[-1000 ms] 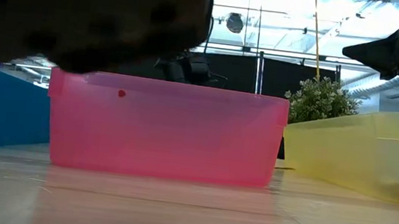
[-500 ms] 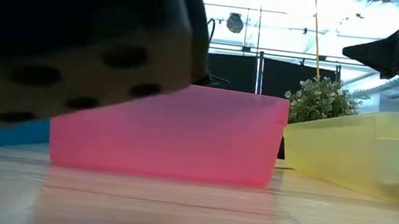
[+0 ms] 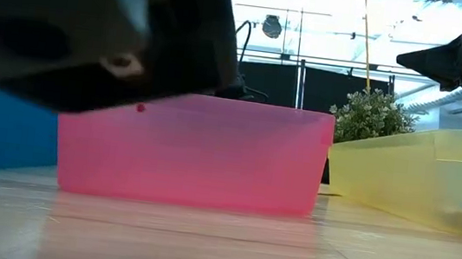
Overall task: Pick and place Granola Bars by type
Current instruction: Put the top red granola bar into the red bin
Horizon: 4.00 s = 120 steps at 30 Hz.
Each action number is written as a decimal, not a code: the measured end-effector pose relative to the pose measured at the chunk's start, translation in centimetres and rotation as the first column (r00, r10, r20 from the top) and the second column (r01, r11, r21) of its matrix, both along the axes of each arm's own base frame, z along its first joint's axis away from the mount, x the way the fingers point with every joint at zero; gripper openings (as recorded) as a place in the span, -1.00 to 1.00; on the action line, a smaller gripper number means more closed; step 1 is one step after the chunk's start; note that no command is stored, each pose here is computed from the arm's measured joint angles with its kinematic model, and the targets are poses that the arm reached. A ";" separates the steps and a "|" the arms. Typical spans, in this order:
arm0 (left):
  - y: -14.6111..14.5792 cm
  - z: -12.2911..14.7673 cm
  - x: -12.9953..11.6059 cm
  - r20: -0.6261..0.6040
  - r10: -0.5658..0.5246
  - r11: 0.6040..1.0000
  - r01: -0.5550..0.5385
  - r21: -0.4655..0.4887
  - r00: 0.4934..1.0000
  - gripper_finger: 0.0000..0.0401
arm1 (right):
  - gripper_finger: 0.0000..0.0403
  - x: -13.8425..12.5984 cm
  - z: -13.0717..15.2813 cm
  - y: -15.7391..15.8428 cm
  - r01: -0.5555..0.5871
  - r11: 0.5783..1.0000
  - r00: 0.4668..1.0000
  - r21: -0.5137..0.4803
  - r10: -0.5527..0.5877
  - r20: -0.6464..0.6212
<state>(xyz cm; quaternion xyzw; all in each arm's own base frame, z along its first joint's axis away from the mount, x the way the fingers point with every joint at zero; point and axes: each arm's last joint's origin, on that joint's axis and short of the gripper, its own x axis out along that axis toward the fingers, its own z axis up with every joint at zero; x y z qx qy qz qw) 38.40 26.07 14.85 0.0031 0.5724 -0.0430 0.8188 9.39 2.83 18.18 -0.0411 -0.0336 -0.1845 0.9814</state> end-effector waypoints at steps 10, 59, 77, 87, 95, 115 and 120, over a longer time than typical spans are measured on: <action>-1.1 1.6 0.6 -0.026 -0.014 0.989 0.018 0.149 1.000 -0.99 | -1.00 0.0 0.0 0.0 0.000 1.000 1.000 0.000 0.000 0.000; -26.8 5.2 -8.7 0.419 0.140 0.987 -0.095 -0.128 0.897 -1.00 | -1.00 0.0 0.0 0.0 -0.003 1.000 1.000 0.028 0.003 0.011; -26.5 3.8 -8.9 0.431 0.117 0.992 -0.085 -0.092 0.895 -0.57 | -1.00 0.0 0.0 0.0 -0.004 0.999 1.000 0.035 0.004 0.014; -18.5 8.7 -8.2 0.417 0.197 0.964 -0.253 0.083 0.888 -0.05 | -1.00 0.0 0.0 0.0 -0.004 0.999 1.000 0.035 0.004 0.014; -11.2 10.1 -9.1 0.385 0.275 0.954 -0.301 0.009 0.881 0.03 | -1.00 0.0 0.0 0.0 -0.003 0.999 1.000 0.033 0.003 0.013; -6.0 1.9 -2.3 0.076 0.194 0.981 -0.191 -0.042 0.978 0.03 | -1.00 0.0 0.0 0.0 -0.002 1.000 1.000 0.017 0.001 0.006; -5.9 0.5 -1.9 0.058 0.203 0.978 -0.201 -0.051 0.977 0.03 | -1.00 0.0 0.0 0.0 -0.001 1.000 1.000 0.013 0.001 0.004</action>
